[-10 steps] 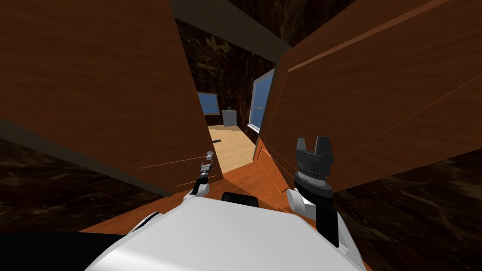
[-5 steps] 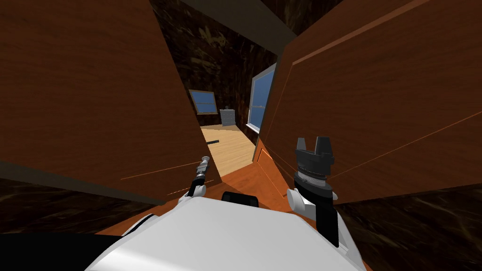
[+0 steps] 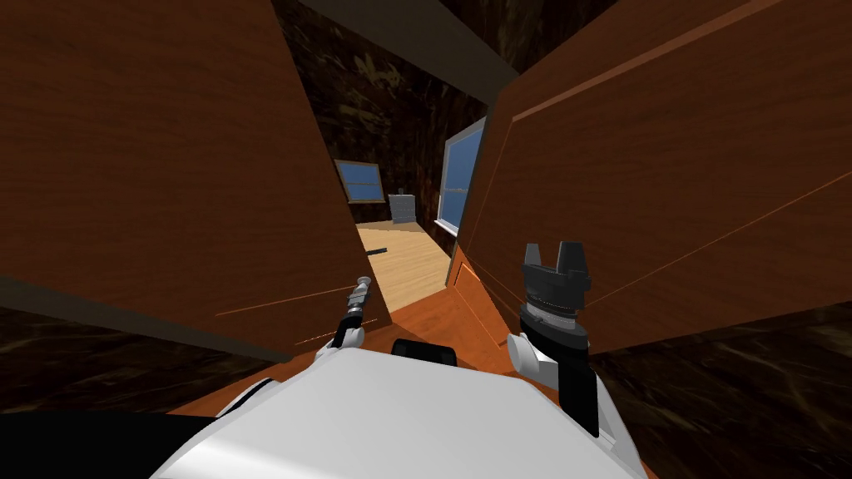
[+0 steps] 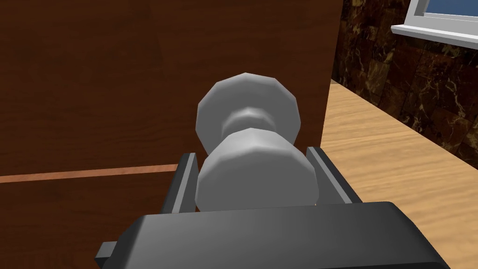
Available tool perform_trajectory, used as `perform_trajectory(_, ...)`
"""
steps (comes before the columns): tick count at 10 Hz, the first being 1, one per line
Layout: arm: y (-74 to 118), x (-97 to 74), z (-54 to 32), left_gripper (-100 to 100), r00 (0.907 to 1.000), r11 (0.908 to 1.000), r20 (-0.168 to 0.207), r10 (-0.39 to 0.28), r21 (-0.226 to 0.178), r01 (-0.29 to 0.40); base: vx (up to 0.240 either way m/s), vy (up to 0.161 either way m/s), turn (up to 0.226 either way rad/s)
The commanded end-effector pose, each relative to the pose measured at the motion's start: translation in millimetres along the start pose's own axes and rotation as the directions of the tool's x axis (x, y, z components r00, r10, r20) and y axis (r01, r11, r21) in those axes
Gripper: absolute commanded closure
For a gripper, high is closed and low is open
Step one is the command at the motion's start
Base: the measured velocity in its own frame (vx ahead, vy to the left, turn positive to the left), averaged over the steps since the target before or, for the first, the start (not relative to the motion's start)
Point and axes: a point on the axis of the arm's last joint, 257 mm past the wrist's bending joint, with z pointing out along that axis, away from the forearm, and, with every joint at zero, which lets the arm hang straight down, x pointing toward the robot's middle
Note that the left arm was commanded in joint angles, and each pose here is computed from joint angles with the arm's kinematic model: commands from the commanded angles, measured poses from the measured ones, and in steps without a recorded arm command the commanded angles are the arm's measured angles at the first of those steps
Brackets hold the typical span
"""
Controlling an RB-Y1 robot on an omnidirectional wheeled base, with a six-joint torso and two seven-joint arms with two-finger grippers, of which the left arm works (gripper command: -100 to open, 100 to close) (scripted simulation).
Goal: Pull the door open
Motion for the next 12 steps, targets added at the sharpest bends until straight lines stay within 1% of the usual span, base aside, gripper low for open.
perform_trajectory(1,2.8,0.8,-1.1,100,1.0000,0.9998,-0.002,-0.005,-0.021,0.005,-0.125,-0.004,-0.071)
perform_trajectory(5,10.4,2.0,-4.9,100,0.9998,0.9968,-0.004,-0.018,-0.078,0.018,-0.219,0.020,-0.101)
perform_trajectory(6,13.6,2.2,-6.9,100,0.9997,0.9947,-0.003,-0.024,-0.100,0.023,-0.244,0.016,-0.109)
perform_trajectory(8,18.0,2.1,-10.0,100,0.9995,0.9907,-0.001,-0.032,-0.133,0.031,-0.244,0.021,-0.105)
perform_trajectory(9,19.7,2.0,-11.3,100,0.9994,0.9888,0.001,-0.035,-0.145,0.035,-0.248,0.024,-0.081)
perform_trajectory(10,17.7,1.0,-10.6,100,0.9996,0.9904,0.002,-0.028,-0.135,0.028,-0.108,0.009,-0.027)
perform_trajectory(11,20.4,-0.4,-16.8,100,0.9996,0.9855,0.005,-0.029,-0.167,0.030,-0.202,0.036,-0.113)
perform_trajectory(12,21.1,0.1,-18.9,100,0.9995,0.9832,0.003,-0.030,-0.180,0.030,-0.257,0.025,-0.130)
